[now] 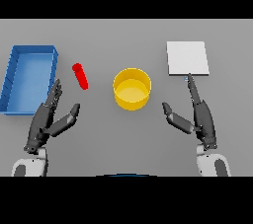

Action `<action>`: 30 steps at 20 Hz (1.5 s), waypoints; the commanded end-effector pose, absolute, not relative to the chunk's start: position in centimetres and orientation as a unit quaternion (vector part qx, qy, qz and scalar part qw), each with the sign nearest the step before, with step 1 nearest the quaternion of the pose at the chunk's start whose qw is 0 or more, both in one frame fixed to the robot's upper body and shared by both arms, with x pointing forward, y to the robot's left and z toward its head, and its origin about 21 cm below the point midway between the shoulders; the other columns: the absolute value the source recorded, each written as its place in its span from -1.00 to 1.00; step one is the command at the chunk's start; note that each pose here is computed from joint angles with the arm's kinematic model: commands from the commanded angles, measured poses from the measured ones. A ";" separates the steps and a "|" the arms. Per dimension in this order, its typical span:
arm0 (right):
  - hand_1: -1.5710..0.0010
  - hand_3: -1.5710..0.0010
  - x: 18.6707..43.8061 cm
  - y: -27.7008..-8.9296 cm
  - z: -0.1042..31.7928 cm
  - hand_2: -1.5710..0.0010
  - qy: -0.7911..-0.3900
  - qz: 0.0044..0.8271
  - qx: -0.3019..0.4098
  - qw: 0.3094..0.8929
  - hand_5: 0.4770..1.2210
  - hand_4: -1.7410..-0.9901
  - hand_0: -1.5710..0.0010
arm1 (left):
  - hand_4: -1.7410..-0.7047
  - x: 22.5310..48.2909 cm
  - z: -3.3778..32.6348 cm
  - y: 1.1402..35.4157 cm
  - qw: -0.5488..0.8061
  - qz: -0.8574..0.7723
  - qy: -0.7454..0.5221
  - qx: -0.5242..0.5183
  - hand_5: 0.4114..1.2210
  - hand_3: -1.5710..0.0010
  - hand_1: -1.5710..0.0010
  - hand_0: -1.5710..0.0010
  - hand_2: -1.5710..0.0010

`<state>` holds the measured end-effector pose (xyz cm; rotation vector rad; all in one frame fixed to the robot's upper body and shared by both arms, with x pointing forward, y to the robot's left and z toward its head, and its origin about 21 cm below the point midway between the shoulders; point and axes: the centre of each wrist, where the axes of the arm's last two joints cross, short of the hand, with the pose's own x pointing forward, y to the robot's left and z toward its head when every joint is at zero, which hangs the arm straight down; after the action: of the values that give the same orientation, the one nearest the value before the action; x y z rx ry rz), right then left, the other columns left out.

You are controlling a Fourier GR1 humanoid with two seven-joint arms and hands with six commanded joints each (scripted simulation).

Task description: Pick up the red beaker and tilt it to pour out 1 green nut into yellow bowl. Pick up the yellow bowl and place it on the metallic measuring scale.

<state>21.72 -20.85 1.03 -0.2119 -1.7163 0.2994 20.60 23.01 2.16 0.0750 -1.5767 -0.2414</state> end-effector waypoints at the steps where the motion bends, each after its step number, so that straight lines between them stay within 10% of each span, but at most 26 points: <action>1: 1.00 1.00 21.7 -20.8 1.3 1.00 -0.753 0.130 -0.090 0.639 -0.65 0.62 1.00 | 0.17 20.9 2.0 23.2 0.705 -0.111 -0.700 0.037 -0.41 1.00 1.00 1.00 1.00; 30: 1.00 1.00 21.5 -21.9 1.4 1.00 -0.750 0.109 -0.053 0.650 -0.55 0.32 1.00 | -0.12 35.3 -2.1 20.3 0.708 -0.116 -0.696 0.026 -0.27 1.00 1.00 1.00 1.00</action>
<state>21.44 -21.88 1.38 -0.1205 -1.7051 0.2492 35.28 20.30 -2.09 0.0582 -1.5468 -0.2568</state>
